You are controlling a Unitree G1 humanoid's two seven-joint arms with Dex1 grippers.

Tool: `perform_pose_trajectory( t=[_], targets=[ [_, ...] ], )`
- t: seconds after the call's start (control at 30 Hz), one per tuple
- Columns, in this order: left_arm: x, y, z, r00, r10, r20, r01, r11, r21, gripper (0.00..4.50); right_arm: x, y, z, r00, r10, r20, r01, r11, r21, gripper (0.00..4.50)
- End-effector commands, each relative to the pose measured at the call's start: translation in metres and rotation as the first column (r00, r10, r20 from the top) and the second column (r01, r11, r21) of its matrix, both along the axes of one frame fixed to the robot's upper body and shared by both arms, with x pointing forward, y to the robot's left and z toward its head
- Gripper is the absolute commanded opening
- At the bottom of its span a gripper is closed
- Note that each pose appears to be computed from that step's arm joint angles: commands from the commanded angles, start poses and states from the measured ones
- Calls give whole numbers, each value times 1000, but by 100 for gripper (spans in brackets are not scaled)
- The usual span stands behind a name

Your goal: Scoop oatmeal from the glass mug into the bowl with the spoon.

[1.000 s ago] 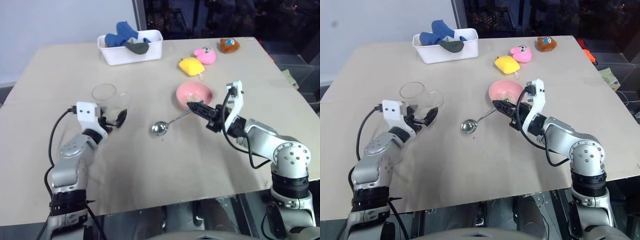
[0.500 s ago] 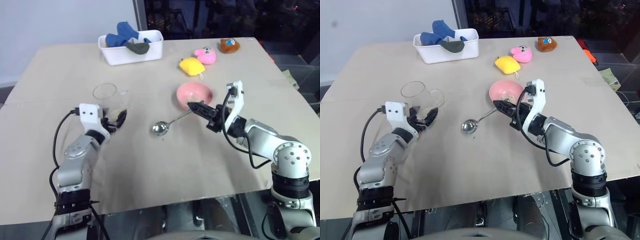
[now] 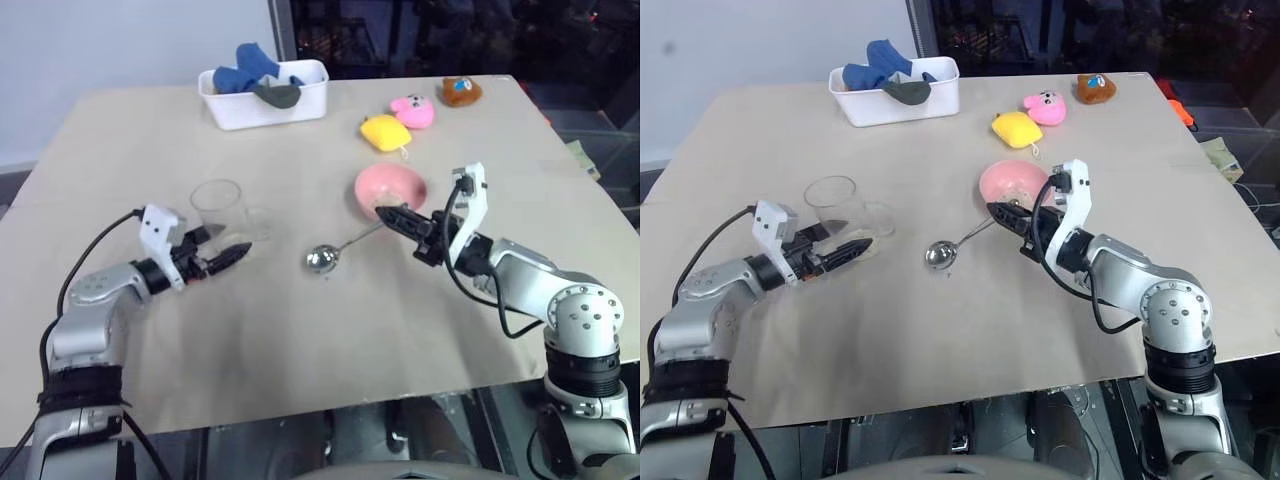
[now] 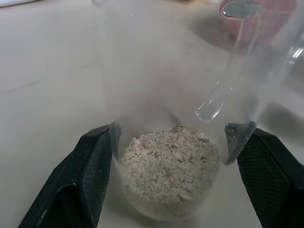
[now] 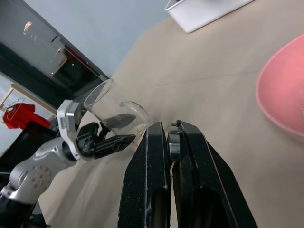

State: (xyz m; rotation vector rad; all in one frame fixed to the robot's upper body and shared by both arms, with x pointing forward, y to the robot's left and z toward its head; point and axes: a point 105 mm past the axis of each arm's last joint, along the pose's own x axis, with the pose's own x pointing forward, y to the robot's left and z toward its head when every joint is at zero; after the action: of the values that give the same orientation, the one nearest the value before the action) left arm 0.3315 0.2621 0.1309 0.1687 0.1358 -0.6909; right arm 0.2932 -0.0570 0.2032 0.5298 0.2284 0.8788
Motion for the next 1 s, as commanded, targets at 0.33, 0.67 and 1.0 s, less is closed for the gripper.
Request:
perform_pose_trajectory(
  t=[0.33,0.67,1.0],
  targets=[
    [-7,0,-5,998,-47,44,46,998,36,448,-11,-5,12,998,-24,53,24,1000,11,0],
    [-66,6,9,991,122,48,-120,992,-48,448,-5,2,9,998,51,41,-51,999,2,0],
    [-100,-60,-14,995,87,-45,-94,979,-181,448,-7,-8,13,995,77,56,-78,997,10,0]
  ],
)
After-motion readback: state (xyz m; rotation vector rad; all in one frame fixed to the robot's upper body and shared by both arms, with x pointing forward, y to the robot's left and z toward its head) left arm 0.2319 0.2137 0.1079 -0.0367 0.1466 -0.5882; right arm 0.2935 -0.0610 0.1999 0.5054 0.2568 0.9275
